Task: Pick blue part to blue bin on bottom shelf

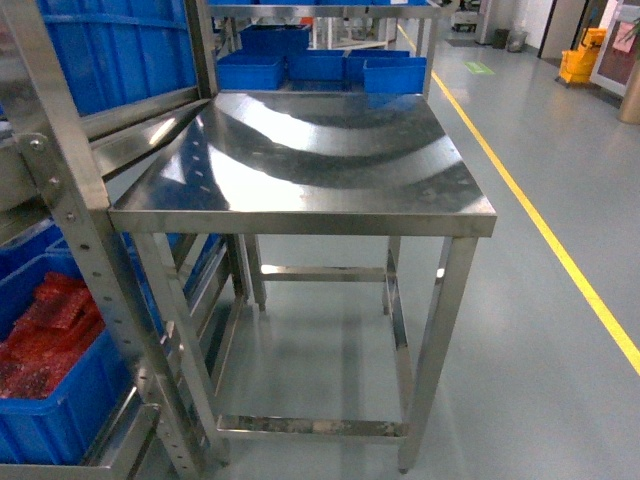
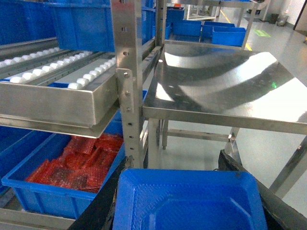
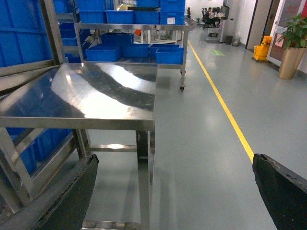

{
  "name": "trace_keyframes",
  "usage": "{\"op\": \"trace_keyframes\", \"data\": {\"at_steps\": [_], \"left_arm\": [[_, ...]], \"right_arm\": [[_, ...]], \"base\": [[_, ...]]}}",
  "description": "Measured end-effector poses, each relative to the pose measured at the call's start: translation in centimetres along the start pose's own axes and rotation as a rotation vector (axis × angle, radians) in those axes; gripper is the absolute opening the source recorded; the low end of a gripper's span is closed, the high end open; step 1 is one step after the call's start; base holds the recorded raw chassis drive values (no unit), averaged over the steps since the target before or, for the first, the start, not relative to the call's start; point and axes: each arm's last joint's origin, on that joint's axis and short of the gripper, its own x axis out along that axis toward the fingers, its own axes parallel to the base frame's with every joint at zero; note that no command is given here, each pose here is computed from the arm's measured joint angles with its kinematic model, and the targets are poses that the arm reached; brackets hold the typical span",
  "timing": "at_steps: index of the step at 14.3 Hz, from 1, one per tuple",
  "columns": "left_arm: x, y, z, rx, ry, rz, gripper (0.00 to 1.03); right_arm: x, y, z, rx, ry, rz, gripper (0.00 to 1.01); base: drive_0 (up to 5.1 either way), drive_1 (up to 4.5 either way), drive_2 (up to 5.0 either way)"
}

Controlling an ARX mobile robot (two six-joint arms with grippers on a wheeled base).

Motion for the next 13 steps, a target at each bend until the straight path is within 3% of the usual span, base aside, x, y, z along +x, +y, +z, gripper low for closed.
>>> {"op": "trace_keyframes", "data": {"at_steps": [13], "left_arm": [[0.00,0.01,-0.01,0.000,0.001,0.001,0.43]], "right_arm": [[0.00,0.00,0.01,0.000,-0.001,0.000,0.98]], "base": [[-4.8,1.39,3.5]]}}
